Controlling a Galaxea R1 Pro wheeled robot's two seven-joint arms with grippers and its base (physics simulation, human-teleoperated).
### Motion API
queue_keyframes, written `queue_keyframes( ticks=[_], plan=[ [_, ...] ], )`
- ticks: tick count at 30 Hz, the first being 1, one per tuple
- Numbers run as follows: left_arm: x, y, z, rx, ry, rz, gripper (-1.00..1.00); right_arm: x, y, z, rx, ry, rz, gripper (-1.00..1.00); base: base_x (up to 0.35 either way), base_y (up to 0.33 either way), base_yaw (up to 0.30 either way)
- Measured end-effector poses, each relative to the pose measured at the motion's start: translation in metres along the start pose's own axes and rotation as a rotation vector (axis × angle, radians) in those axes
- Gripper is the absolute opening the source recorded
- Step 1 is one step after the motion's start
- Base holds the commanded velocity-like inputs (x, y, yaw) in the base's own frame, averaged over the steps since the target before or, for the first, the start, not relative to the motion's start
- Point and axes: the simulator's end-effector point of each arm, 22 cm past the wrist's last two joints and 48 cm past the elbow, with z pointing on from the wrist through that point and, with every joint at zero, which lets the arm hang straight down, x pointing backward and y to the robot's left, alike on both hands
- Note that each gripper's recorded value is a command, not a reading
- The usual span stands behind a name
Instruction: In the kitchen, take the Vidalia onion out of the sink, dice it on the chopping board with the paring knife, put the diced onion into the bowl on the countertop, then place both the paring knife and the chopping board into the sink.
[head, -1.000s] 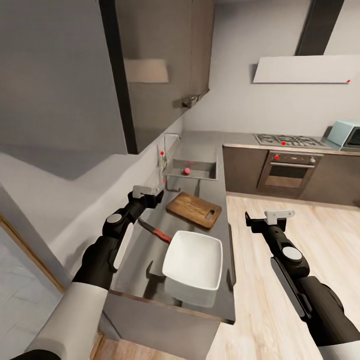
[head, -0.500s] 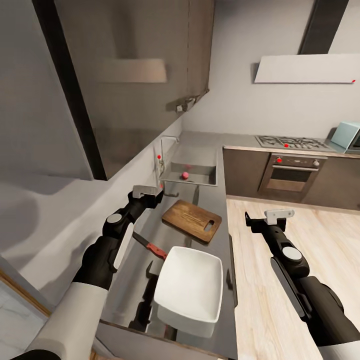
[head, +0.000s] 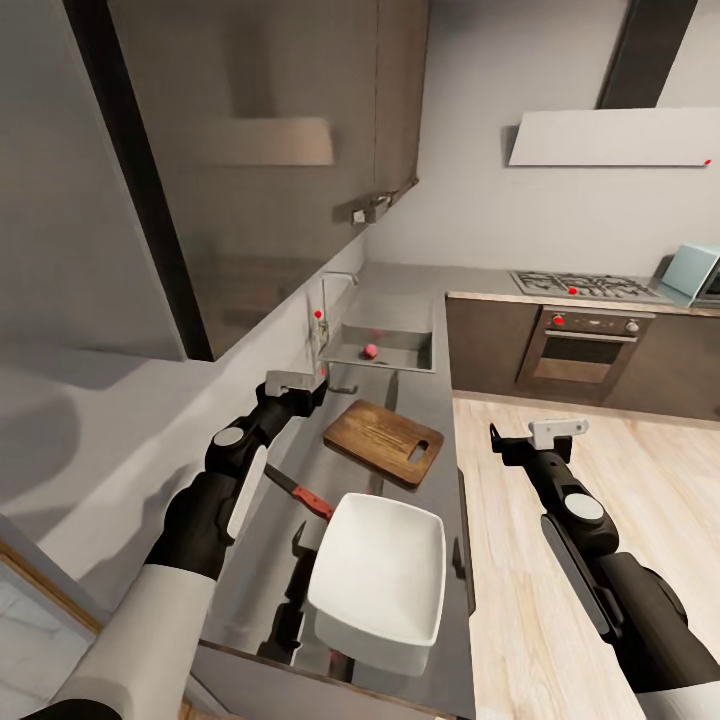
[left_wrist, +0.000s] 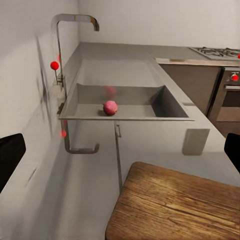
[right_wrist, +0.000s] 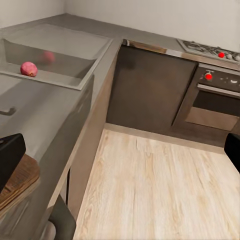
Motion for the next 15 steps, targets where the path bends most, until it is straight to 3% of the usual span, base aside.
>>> queue_keyframes(
  ticks=[15],
  plan=[
    [0.0003,-0.0002,0.0001,0.000,0.001,-0.001,1.00,0.0002,0.0022,-0.0002,-0.004,0.000,-0.003,1.00,0.000,0.000,0.006]
  ],
)
